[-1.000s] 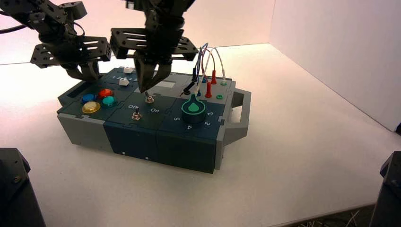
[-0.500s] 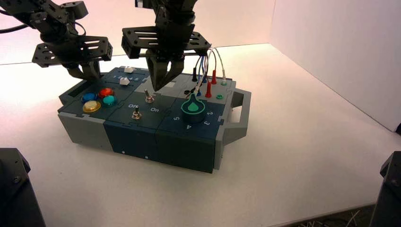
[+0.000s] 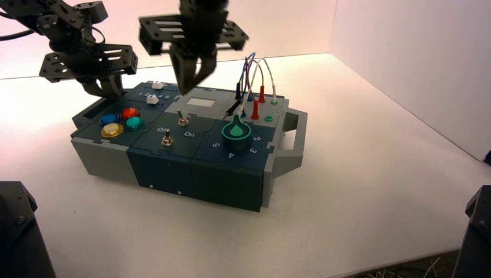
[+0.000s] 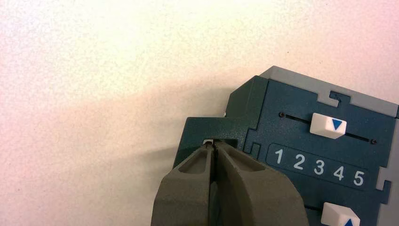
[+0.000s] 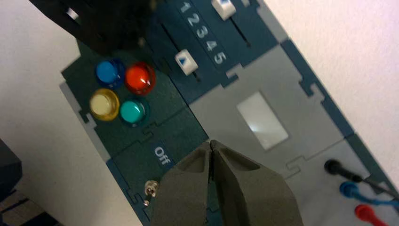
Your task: Flip the top switch on with the right gripper.
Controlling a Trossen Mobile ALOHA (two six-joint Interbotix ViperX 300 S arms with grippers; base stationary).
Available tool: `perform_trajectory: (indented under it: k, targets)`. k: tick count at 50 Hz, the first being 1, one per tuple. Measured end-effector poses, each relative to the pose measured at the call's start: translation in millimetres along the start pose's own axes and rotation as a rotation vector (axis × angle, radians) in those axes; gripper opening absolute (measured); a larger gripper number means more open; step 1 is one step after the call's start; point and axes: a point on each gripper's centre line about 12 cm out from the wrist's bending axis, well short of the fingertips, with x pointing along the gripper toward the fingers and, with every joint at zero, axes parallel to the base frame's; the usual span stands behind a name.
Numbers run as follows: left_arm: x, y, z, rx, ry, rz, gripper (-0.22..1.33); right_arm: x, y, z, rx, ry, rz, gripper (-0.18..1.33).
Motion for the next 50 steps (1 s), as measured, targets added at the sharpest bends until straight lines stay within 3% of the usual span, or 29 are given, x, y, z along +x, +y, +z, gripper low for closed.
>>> perform_trajectory:
  k: [13,50]
  targets:
    - [1,-0.4,0.0,0.000,0.002,0.000,-0.16,0,6.0,4.7,-0.014,0.001,0.002,-0.14]
    - [3,-1.4,3.5,0.004,-0.001,-0.001,-0.16,19,20.1,-5.1,-0.046,0.067,0.001,-0.14]
